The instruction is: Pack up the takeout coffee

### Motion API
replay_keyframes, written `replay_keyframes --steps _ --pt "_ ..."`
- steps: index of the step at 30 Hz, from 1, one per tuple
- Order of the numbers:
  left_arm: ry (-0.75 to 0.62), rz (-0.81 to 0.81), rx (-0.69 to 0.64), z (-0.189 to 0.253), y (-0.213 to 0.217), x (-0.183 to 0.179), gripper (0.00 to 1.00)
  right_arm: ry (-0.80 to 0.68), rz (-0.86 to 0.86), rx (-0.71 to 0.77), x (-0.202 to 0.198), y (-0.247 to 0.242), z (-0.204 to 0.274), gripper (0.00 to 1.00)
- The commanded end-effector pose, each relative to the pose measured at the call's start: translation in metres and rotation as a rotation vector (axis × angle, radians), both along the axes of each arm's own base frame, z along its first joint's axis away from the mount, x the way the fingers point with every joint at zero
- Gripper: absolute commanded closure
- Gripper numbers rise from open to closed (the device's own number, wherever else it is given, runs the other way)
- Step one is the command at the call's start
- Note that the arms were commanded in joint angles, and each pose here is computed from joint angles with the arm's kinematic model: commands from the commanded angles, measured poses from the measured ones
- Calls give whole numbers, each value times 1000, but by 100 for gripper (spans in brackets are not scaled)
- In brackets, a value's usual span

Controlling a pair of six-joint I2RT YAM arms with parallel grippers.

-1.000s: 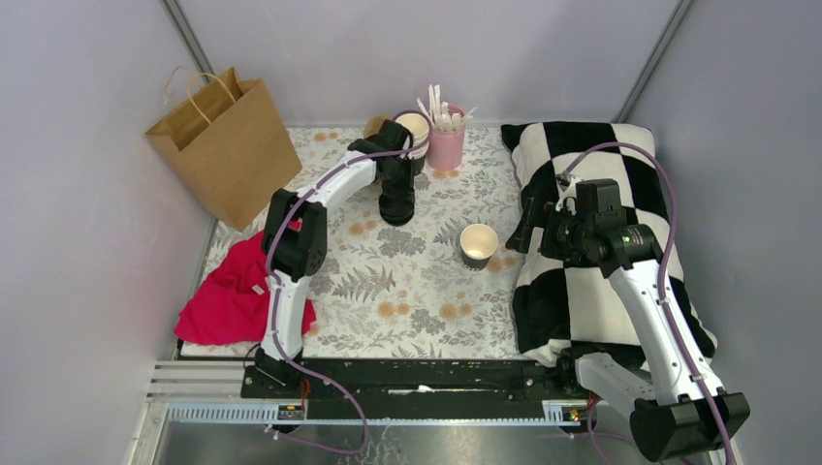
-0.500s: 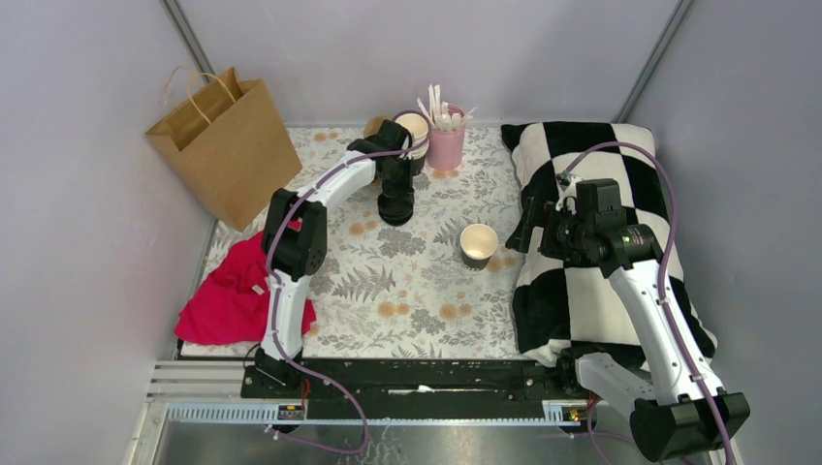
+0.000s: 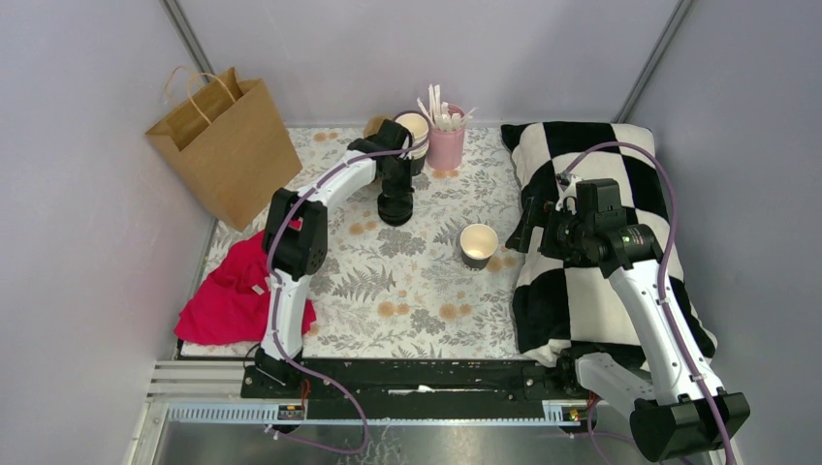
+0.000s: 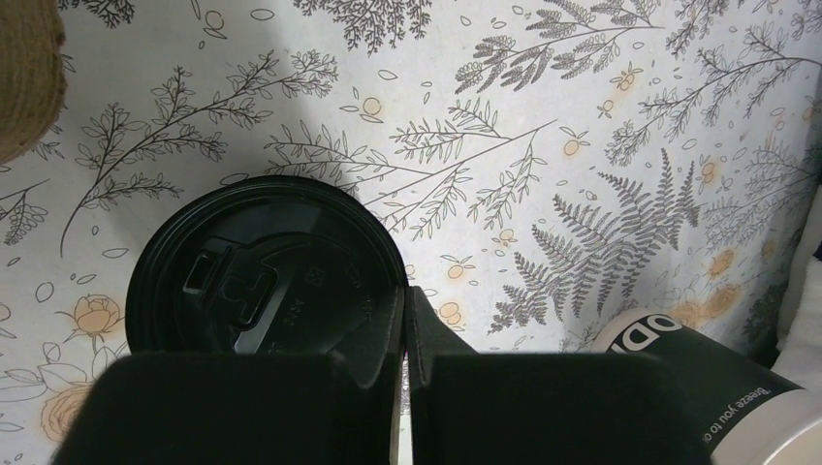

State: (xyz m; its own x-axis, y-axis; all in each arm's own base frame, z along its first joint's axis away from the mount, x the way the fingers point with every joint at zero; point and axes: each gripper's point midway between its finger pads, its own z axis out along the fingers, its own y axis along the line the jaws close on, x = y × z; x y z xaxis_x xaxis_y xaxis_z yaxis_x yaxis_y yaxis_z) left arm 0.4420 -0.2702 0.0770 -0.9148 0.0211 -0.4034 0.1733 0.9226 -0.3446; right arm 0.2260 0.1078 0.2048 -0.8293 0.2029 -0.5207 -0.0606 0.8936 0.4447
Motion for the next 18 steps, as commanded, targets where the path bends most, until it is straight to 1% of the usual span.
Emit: replay_keyframes --steps 1,10,18 --pt "-42 13 1 17 1 13 99 -14 22 15 1 5 3 0" --pt "-72 39 14 46 10 15 100 -15 22 16 2 5 3 0" --pt "-74 45 17 50 15 14 100 -19 21 22 2 6 4 0"
